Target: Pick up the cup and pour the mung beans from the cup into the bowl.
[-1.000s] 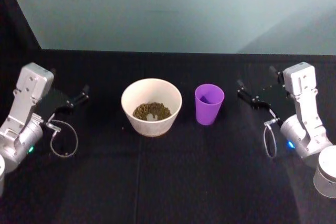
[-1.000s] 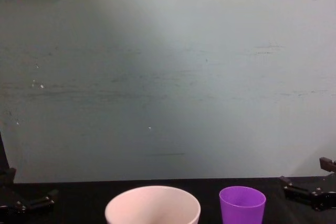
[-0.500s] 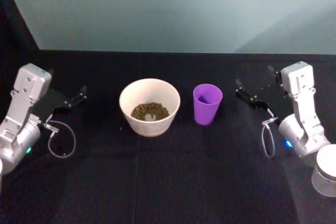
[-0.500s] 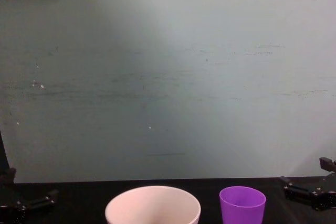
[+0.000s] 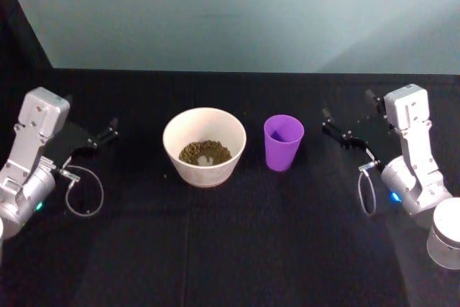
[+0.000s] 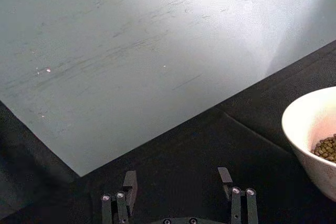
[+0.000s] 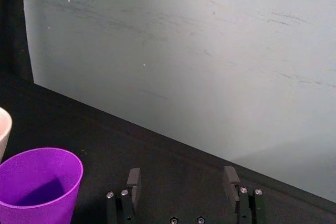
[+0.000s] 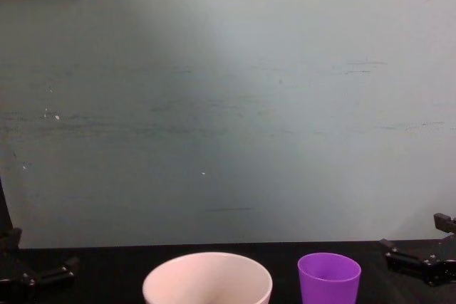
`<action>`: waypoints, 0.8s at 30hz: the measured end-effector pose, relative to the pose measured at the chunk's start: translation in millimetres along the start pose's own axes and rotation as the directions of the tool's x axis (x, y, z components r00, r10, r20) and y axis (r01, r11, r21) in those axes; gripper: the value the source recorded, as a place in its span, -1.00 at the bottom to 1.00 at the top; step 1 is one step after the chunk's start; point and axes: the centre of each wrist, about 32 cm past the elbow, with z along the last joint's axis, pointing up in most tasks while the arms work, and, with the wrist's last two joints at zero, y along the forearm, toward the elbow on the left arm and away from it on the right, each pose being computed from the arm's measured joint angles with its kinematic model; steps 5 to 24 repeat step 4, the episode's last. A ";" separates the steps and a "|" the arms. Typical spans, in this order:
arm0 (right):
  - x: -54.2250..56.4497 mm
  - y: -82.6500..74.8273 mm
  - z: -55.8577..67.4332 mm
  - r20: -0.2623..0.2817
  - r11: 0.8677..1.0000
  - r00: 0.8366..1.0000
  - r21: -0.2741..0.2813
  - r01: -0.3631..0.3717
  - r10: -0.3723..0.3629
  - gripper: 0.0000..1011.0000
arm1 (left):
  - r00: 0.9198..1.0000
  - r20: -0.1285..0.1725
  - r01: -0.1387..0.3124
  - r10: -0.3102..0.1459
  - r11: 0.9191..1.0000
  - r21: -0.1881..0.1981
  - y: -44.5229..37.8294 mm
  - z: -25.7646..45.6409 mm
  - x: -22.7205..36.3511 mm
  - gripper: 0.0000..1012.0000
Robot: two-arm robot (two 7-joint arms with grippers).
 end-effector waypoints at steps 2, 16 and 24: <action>0.0 0.0 0.0 0.000 1.000 1.000 0.000 0.000 0.000 0.99 | 1.000 0.000 0.000 0.000 1.000 0.000 0.0 0.0 0.0 0.98; 0.0 0.0 0.0 0.000 1.000 1.000 0.000 0.000 0.000 0.99 | 1.000 0.000 0.000 0.000 1.000 0.000 0.0 0.0 0.0 0.98; 0.0 0.0 0.0 0.000 1.000 1.000 0.000 0.000 0.000 0.99 | 1.000 0.000 0.000 0.000 1.000 0.000 0.0 0.0 0.0 0.98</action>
